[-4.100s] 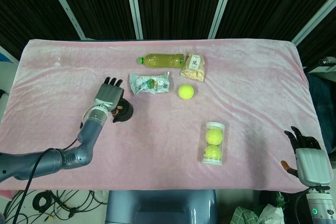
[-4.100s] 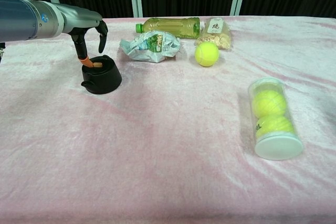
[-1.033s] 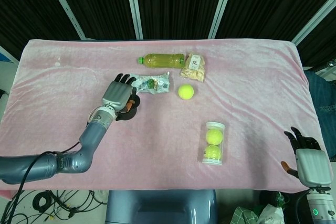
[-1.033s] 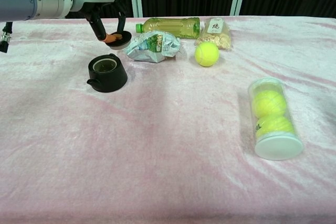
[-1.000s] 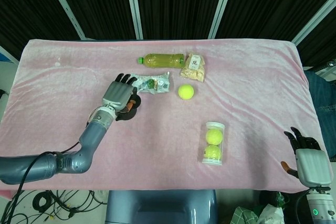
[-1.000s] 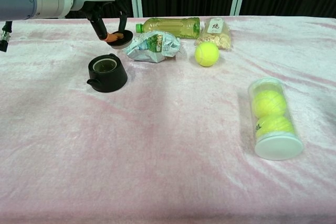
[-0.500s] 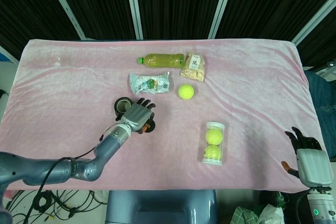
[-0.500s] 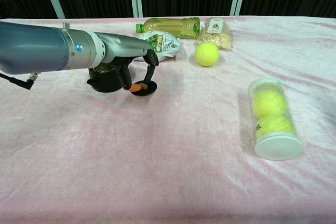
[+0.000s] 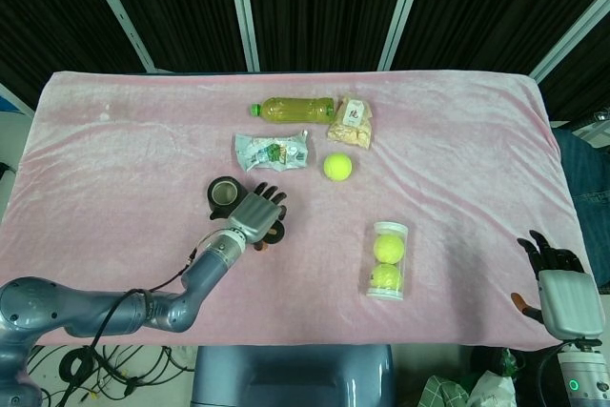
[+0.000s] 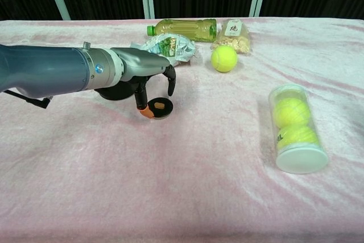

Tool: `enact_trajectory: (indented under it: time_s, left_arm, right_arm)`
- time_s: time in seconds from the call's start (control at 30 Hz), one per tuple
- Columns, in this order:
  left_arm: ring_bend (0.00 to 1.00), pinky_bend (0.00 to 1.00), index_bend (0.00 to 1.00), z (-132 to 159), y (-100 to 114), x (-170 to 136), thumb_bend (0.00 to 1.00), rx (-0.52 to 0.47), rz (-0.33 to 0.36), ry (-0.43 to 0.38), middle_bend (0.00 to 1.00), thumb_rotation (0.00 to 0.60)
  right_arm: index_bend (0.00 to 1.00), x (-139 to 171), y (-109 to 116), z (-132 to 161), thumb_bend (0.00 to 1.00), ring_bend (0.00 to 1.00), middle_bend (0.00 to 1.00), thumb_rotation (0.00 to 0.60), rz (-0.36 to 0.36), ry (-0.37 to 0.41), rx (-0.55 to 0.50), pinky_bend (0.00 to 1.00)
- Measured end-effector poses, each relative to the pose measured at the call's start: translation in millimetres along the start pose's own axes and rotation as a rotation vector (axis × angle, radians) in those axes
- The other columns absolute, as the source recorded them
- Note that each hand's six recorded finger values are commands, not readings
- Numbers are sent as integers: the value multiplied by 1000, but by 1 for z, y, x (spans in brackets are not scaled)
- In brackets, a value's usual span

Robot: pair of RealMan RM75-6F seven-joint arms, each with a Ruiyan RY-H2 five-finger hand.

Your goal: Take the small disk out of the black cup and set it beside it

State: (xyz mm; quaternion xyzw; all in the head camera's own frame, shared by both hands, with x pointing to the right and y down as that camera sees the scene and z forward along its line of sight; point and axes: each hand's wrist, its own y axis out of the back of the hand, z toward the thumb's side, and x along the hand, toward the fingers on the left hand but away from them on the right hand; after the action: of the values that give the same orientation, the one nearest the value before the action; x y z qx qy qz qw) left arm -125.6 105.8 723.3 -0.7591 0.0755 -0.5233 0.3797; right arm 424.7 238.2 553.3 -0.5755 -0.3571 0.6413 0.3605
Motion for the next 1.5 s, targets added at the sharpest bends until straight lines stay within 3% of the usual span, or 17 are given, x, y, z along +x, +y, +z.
enact_trajectory:
  time_s: [0.17, 0.3, 0.47, 0.6, 0.83, 1.03, 1.23, 1.4, 1.5]
  left_arm:
    - [0, 0, 154, 6, 13, 1, 38, -66, 39, -11, 79, 600]
    - [0, 0, 243, 13, 37, 0, 88, -136, 126, -43, 121, 600]
    - [0, 0, 262, 14, 68, -6, 88, -206, 244, -100, 131, 600]
    - [0, 0, 272, -1, 97, -22, 88, -217, 349, -118, 134, 600]
    - [0, 0, 255, -53, 114, -68, 88, -135, 403, -26, 79, 600]
    - [0, 0, 253, -107, 92, -145, 88, -141, 348, 136, 65, 600]
    - [0, 0, 252, -161, 43, -242, 88, -177, 274, 343, 64, 600]
    - [0, 0, 250, -177, 4, -294, 88, -255, 294, 381, 66, 600]
    - [0, 0, 250, -187, -10, -311, 88, -239, 324, 364, 66, 600]
  right_arm:
    - [193, 0, 0, 0, 90, 263, 99, 600, -1, -1, 0, 208]
    - [193, 0, 0, 0, 91, 263, 99, 600, -1, -2, 1, 208]
    - [193, 0, 0, 0, 91, 263, 99, 600, -1, -3, 5, 208]
    - [193, 0, 0, -1, 91, 263, 99, 600, -1, -5, 9, 208]
    - [193, -1, 0, -1, 91, 263, 99, 600, -6, -5, 19, 208]
    - [193, -1, 0, -2, 91, 263, 99, 600, -6, -10, 29, 208]
    - [193, -1, 0, -2, 91, 263, 99, 600, -9, -11, 33, 208]
    - [193, -1, 0, -2, 92, 263, 99, 600, -12, -10, 33, 208]
    - [193, -1, 0, -2, 91, 263, 99, 600, -15, -12, 28, 208]
